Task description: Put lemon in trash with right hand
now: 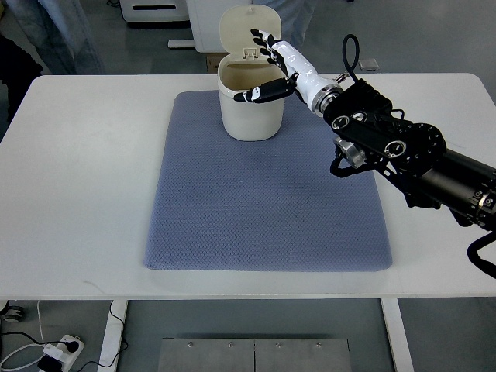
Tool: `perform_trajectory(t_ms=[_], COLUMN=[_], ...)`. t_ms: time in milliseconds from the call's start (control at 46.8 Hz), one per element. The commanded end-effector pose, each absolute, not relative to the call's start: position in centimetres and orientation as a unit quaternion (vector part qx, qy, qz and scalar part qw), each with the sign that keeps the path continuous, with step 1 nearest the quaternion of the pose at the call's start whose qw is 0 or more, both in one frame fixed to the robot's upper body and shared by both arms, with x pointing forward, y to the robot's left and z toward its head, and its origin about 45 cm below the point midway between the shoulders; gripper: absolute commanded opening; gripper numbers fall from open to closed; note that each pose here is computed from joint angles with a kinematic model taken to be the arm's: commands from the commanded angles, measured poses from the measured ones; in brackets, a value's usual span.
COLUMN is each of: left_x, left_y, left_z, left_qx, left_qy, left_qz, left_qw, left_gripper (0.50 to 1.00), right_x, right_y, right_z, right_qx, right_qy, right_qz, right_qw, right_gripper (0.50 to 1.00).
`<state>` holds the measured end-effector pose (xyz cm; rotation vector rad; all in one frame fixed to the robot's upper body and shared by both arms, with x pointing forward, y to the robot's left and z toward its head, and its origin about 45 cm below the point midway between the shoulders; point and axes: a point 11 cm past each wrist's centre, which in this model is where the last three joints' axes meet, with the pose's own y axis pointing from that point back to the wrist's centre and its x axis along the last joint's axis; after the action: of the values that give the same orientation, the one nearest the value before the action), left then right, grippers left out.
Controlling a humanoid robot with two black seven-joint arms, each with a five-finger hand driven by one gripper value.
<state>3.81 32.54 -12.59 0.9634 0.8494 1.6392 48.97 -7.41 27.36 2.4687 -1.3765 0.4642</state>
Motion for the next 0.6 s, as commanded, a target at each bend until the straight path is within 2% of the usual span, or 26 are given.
perform_trajectory(t_ms=[0, 299, 577], left_x=[3.8, 3.8, 3.8], left_y=[32.5, 32.5, 32.5], left_z=[-12.6, -12.6, -12.6], left_qx=[0.399, 0.399, 0.399], left_qy=[0.352, 0.352, 0.352], left_qz=[0.679, 0.679, 0.679], left_qw=[0.505, 0.505, 0.505], left_gripper=[1.000, 1.000, 1.000], right_x=[48.4, 49.2, 50.1], right_y=[-6.9, -10.6, -14.5], right_z=[27.1, 28.1, 29.6], right_qx=[0.861, 0.854, 0.842], right_qy=[-0.471, -0.499, -0.537], right_qz=[0.145, 0.110, 0.031], right_qw=[0.127, 0.097, 0.039], right_gripper=[0.998, 0.998, 0.998])
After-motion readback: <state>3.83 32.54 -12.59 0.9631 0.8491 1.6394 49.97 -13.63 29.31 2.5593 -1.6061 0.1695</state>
